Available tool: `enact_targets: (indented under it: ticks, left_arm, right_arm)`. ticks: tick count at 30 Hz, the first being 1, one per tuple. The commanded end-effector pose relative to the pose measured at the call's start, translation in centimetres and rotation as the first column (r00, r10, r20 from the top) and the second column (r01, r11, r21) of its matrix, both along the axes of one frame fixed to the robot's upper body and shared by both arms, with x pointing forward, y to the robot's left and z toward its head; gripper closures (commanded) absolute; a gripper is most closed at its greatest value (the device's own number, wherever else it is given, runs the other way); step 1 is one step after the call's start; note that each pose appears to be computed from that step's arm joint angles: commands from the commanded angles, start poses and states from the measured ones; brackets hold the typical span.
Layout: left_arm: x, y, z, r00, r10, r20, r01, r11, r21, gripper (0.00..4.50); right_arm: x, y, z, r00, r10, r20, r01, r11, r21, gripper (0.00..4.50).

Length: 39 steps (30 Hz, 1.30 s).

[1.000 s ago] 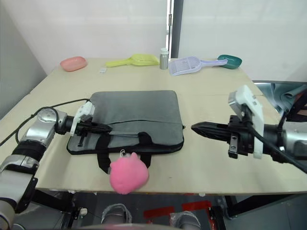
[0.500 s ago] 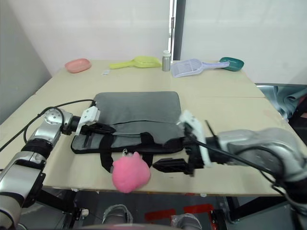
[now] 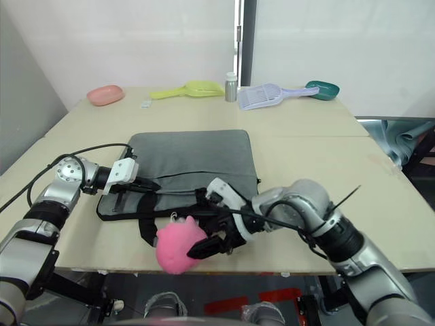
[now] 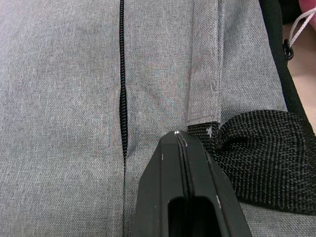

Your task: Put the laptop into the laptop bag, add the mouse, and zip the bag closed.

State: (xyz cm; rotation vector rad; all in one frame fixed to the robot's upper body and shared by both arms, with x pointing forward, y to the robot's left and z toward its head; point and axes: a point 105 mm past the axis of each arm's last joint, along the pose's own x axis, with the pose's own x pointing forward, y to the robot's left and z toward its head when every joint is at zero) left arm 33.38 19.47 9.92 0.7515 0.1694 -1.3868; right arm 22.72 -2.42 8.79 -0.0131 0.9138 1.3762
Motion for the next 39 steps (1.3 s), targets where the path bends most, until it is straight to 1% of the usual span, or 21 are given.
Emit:
enact_targets:
  ticks: [1,2,6,9,10,11,15,16,23,29,36,39]
  left_arm:
    - [-1.7,0.6,-4.3,0.989,-0.005,-0.151,0.023,0.992,0.121,4.50]
    - [-1.8,0.5,-4.4,0.989,-0.011,-0.147,0.029,0.992,0.124,4.50]
    - [-2.0,0.1,-5.0,0.987,-0.028,-0.156,0.049,0.991,0.128,4.50]
    - [-2.0,-0.4,-5.1,0.982,-0.013,-0.190,0.029,0.996,0.082,4.50]
    - [-2.0,-0.5,-5.3,0.980,-0.007,-0.201,0.021,0.997,0.070,4.50]
    - [-2.1,-0.5,-5.6,0.977,0.001,-0.214,0.013,0.998,0.065,4.50]
    - [-2.2,-0.6,-6.3,0.966,0.039,-0.255,-0.032,0.999,0.029,4.50]
    - [-2.2,-0.6,-6.5,0.962,0.049,-0.267,-0.045,0.999,0.023,4.50]
    - [-3.3,0.2,-8.8,0.933,0.119,-0.340,-0.114,0.993,0.034,4.50]
    - [-4.2,0.9,-10.4,0.926,0.138,-0.352,-0.112,0.989,0.094,4.50]
    - [-5.2,1.4,-11.5,0.924,0.143,-0.354,-0.104,0.986,0.127,4.50]
    - [-5.4,1.4,-11.7,0.923,0.143,-0.357,-0.103,0.986,0.129,4.50]
  right_arm:
    - [0.4,1.0,0.6,0.999,0.027,0.032,-0.028,0.999,0.025,0.02]
    - [0.6,1.2,0.6,0.999,0.026,0.034,-0.027,0.999,0.029,0.02]
    - [1.3,1.2,0.6,0.999,-0.001,0.047,-0.001,0.999,0.040,1.10]
    - [1.8,0.7,0.6,0.998,-0.017,0.063,0.015,0.999,0.035,2.19]
    - [1.7,0.6,0.8,0.998,-0.013,0.065,0.011,0.999,0.042,2.64]
    - [1.7,0.5,1.1,0.998,-0.011,0.068,0.008,0.999,0.050,2.87]
    - [1.6,0.0,2.0,0.996,-0.016,0.091,0.010,0.998,0.067,4.24]
    - [1.7,-0.2,2.2,0.995,-0.021,0.096,0.015,0.997,0.069,4.49]
    - [-0.2,-2.2,4.2,0.994,-0.022,0.104,0.008,0.991,0.131,4.49]
    - [-0.2,-3.7,4.2,0.989,-0.064,0.133,0.053,0.995,0.087,4.49]
    - [-0.1,-7.8,3.7,0.973,-0.098,0.210,0.115,0.991,-0.069,4.49]
    - [-0.5,-10.0,2.9,0.968,-0.082,0.236,0.125,0.977,-0.172,4.49]
